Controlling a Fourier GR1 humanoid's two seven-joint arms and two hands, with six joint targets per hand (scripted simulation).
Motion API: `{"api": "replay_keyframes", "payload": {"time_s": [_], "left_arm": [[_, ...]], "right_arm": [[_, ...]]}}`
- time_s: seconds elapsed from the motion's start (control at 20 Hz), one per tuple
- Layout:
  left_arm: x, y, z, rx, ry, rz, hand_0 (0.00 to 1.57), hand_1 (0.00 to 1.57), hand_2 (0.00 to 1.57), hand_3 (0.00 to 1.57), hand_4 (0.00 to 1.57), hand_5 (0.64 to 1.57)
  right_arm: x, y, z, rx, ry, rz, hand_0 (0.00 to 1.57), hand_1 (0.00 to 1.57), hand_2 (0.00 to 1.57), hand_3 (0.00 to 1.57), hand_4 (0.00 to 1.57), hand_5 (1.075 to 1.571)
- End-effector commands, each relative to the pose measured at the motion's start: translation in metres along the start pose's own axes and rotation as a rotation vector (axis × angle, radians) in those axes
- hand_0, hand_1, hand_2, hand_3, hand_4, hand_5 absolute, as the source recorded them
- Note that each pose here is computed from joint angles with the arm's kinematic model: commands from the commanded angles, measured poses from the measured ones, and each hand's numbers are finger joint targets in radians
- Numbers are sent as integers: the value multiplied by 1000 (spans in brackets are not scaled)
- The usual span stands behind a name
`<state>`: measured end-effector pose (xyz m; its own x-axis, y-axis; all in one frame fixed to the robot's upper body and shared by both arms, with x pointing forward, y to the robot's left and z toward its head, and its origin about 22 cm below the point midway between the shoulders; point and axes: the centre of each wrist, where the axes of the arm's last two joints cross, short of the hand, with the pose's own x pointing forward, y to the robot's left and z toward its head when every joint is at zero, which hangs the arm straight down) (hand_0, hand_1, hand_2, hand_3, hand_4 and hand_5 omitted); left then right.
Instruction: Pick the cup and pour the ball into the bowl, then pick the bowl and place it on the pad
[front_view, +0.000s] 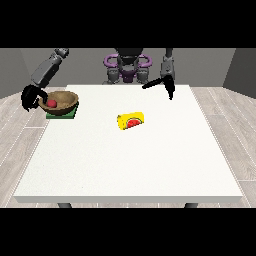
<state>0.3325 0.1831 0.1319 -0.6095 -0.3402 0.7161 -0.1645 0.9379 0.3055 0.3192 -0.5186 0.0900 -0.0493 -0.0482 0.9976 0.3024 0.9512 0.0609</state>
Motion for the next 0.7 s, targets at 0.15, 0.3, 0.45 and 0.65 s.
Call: {"api": "replay_keyframes", "payload": {"time_s": [0.15,0.3,0.45,0.65], "left_arm": [[6,-7,25,-31,22,39,0,0,0,0,0,1566],[-2,16,17,-13,40,21,0,0,0,0,0,1566],[17,10,6,9,14,24,0,0,0,0,0,1566],[9,5,27,-31,15,46,0,0,0,0,0,1565]], "right_arm": [[13,-12,0,-35,65,-56,1571,1571,1571,263,736,1570],[3,-16,6,4,107,-9,1571,1571,1571,1080,737,1570],[8,-7,0,29,64,64,1571,1571,1571,927,711,1570],[-14,-8,10,-10,111,139,1571,1571,1571,1207,675,1558]]}}
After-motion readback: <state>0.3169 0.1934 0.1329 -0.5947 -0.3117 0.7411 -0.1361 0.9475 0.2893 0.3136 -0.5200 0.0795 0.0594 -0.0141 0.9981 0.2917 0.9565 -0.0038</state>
